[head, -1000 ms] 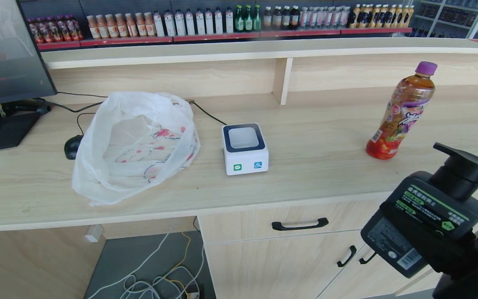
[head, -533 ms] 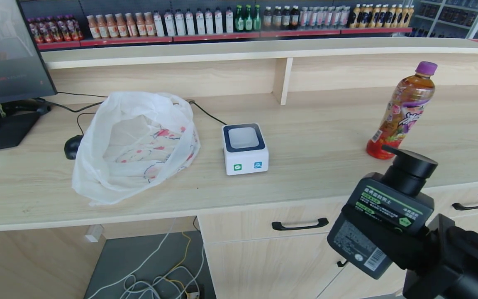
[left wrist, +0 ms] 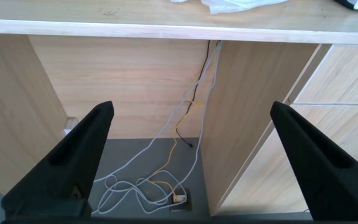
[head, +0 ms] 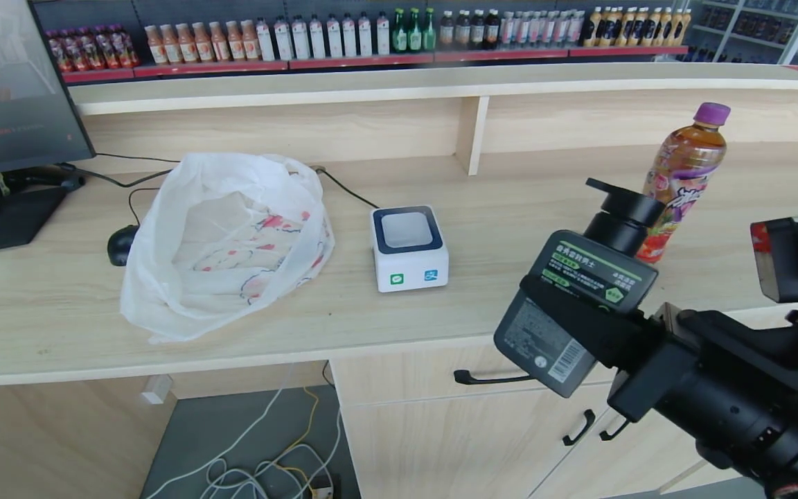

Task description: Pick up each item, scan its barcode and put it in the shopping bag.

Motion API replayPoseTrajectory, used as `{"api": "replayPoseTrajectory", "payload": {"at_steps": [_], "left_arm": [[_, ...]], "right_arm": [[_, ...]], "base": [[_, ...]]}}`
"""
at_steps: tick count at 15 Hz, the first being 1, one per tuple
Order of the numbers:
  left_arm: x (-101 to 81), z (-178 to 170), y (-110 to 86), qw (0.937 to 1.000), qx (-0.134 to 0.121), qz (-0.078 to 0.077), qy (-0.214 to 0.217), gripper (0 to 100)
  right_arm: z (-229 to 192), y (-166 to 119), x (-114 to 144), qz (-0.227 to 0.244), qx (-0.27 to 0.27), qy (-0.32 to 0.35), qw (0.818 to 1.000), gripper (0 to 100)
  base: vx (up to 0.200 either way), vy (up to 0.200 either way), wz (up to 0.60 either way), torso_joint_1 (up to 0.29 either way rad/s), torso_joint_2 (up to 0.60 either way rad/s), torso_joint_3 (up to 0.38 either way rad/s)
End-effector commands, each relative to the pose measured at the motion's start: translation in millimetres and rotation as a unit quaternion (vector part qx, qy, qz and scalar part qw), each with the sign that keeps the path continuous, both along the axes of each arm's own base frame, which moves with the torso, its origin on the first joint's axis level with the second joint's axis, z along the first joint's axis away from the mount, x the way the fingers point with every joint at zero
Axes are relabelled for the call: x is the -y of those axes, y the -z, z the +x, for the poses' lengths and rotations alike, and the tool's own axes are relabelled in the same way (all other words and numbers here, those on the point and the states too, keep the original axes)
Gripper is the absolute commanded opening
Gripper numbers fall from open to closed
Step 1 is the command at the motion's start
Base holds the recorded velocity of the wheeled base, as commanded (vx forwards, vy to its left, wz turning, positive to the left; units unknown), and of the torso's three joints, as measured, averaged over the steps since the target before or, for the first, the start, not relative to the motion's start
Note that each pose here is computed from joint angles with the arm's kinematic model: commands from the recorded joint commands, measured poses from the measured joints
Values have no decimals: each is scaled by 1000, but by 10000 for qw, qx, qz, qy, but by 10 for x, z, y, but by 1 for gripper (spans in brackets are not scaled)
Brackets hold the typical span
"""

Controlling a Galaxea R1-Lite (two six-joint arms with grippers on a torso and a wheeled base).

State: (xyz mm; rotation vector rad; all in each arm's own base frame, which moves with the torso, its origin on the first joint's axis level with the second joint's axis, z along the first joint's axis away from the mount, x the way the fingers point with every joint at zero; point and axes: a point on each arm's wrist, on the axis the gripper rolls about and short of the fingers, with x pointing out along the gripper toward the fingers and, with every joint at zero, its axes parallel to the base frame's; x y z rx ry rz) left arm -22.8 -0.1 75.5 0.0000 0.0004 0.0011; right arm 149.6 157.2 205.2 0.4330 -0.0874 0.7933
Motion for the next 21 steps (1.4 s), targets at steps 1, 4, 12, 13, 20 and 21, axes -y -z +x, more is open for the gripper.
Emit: {"api": "replayPoseTrajectory", "payload": {"at_steps": [1, 4, 12, 13, 20, 21], "left_arm": [[0, 0, 0, 10000, 2, 0, -2, 100], [0, 0, 0, 10000, 2, 0, -2, 100], [0, 0, 0, 10000, 2, 0, -2, 100], [0, 0, 0, 10000, 2, 0, -2, 100], [0, 0, 0, 10000, 2, 0, -2, 100], [0, 0, 0, 10000, 2, 0, -2, 100]], "right_arm": [[85, -3, -76, 54, -69, 1, 10000, 0], [114, -13, -71, 153, -129, 28, 9998, 0], [256, -163, -133, 579, -122, -121, 9982, 0], [257, -169, -134, 622, -142, -134, 9979, 0], [263, -154, -147, 592, -166, -266, 9978, 0], [260, -161, -146, 608, -162, -293, 9976, 0]], "base": [[0, 0, 0, 0, 0, 0], [0, 0, 0, 0, 0, 0], [0, 0, 0, 0, 0, 0], [0, 0, 0, 0, 0, 0], [0, 0, 0, 0, 0, 0], [0, 0, 0, 0, 0, 0]]}}
